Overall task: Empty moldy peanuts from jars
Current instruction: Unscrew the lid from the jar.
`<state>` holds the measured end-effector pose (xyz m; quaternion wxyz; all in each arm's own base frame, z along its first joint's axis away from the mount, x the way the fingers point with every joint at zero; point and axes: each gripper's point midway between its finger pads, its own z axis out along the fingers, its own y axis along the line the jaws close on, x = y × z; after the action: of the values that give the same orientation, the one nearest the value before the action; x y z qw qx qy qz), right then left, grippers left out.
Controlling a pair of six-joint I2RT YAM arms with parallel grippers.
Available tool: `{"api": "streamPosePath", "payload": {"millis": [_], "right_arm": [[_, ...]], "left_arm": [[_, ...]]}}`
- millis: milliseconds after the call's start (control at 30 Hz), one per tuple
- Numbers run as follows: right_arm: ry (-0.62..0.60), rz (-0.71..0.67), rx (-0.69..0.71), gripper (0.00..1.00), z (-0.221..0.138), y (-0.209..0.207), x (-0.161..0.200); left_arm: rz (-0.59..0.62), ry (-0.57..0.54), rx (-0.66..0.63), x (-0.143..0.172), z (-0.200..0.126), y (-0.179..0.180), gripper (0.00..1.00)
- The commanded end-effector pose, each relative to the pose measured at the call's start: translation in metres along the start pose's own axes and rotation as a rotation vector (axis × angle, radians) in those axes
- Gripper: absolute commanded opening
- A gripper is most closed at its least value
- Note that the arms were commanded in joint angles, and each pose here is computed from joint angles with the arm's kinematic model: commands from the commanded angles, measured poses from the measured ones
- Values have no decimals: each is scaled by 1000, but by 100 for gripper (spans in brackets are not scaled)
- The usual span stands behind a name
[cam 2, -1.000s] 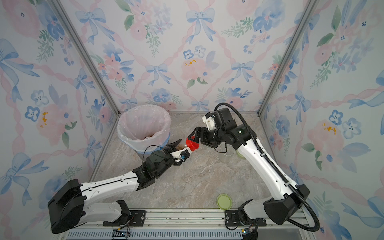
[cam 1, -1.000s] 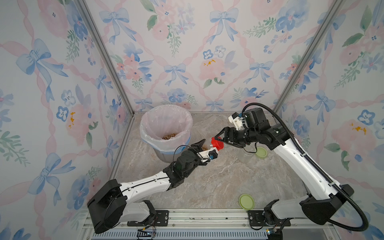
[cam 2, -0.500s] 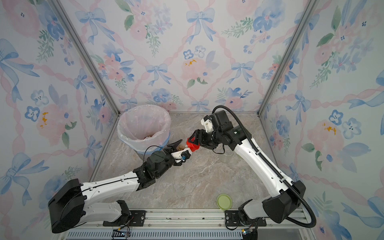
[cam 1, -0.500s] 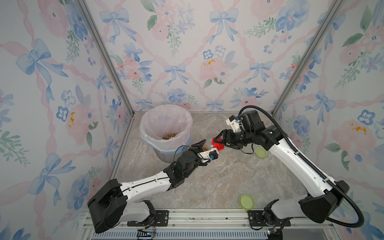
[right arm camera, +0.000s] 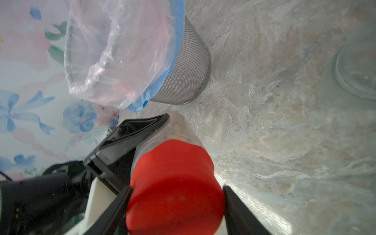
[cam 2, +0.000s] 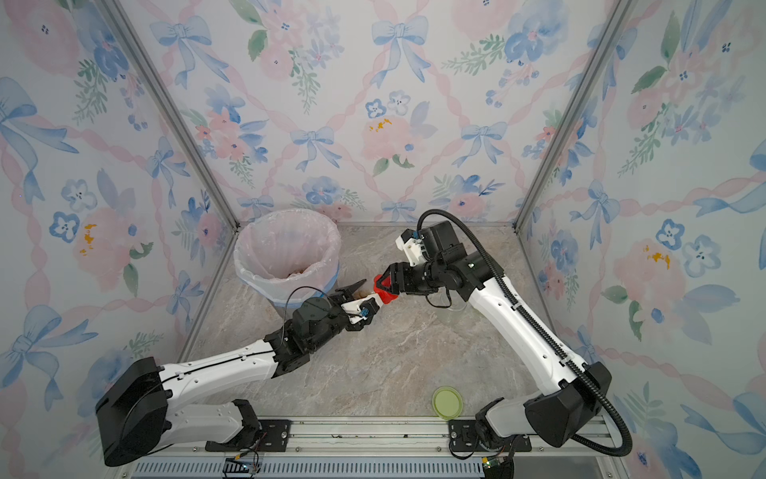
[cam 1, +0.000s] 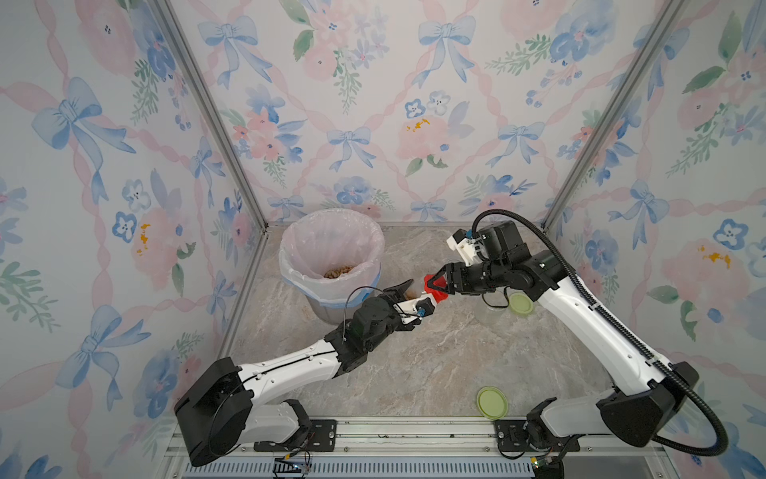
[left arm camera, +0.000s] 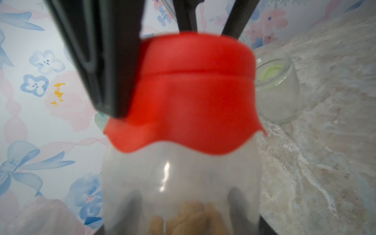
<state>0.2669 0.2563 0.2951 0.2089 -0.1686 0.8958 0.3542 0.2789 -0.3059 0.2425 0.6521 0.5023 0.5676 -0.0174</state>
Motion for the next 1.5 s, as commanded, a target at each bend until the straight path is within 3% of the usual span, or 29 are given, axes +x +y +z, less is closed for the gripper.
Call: {"api": "streamPosePath", "payload": {"millis": [0,300,533,867,1000,1067,1100,1200,1300,1367,1467], "right_arm": [[97,-267,-66,51,-4,3,18],[150,-532,-169,50,-22,13,24],[146,-563,-212,51,-33,2,17],[9,-559,-220,68,-46,9,-3],[-158,-413,-106,80,-64,-6,-33],[-264,-248,-73,88,-76,-12,-52],[-295,-94,-65,89,-79,-18,-58],[-229,185,-106,75,-69,-15,-48],[-252,316,-54,80,-62,-8,-33],[-213,405,-87,76,-52,-3,-22],[-176,434,-52,76,-45,1,-13]], "left_arm": [[-116,-219,99,-45,-16,-5,0],[-135,-190,128,-35,-21,-12,0],[-141,-170,105,-26,-27,-5,0],[-144,-153,89,-23,-29,0,0],[-134,-139,42,-22,-29,10,0],[-120,-122,0,-21,-29,18,0],[-116,-109,-22,-19,-29,22,0],[-46,-72,-94,-17,-29,35,0],[1,-33,-158,-14,-30,47,0],[39,-6,-187,-12,-30,50,0],[82,35,-214,-7,-28,52,0]]}}
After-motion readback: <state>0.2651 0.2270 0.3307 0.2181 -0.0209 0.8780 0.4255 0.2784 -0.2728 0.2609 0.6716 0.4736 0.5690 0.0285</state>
